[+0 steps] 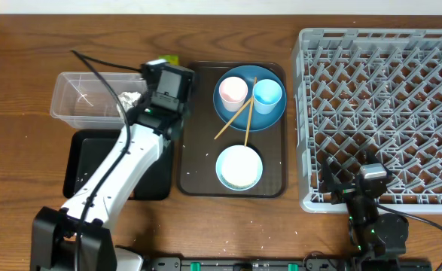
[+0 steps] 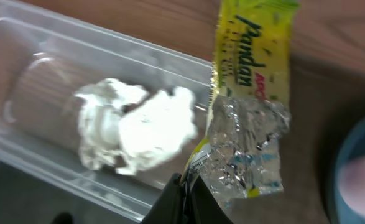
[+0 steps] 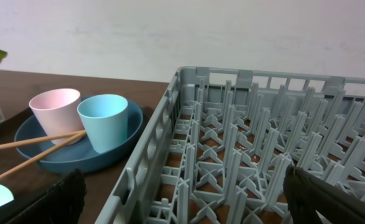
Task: Sort waste into correct bins and load items into the dishwasher rack
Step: 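Grasp the green Pandan wrapper with the left gripper and lift, then carry the wrapper left and drop it into the clear bin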
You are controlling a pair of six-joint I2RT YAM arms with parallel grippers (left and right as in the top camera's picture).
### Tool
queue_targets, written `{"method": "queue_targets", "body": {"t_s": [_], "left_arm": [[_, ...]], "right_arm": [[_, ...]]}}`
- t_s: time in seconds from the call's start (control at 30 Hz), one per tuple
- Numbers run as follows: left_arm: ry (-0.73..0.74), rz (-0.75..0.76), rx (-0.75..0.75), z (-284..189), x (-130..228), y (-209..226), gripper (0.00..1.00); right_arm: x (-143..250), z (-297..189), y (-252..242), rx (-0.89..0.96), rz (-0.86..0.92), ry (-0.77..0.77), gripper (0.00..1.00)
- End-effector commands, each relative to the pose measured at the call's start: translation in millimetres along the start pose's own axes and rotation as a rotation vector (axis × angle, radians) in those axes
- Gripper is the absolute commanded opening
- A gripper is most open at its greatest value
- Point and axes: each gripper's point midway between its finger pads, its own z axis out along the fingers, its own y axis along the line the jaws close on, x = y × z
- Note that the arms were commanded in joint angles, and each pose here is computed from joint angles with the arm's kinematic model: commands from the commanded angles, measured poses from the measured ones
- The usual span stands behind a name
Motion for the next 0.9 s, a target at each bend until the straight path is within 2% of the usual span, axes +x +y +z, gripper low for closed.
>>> {"method": "queue_targets", "body": {"t_s": [0.0,0.3,0.43,0.57,0.87], "left_arm": [[-0.032,-0.11,-0.088,3.8,-11.4,29.7,0.07],[0.018,-0.31,-0.202,21.8,-10.6,84.7,0.07],[0.045,-0.32,-0.217,32.0,-5.5,90.5,0.07],[0.048,-0.319,-0.22,33.5,-4.5,90.8,0.12],[0.055,-0.316,-0.225,33.2,-2.7,91.8,0.13]], "right_arm": [[0.0,-0.2,1.8,-0.01,0.006,-0.002,0.99],[-0.1,-0.2,1.8,-0.01,0.006,-0.002,0.99],[0.1,-0.2,1.8,-0.01,0.006,-0.001,0.99],[0.0,-0.2,1.8,-0.01,0.006,-0.002,0.99],[-0.1,-0.2,1.8,-0.01,0.006,-0.002,0.99]]}}
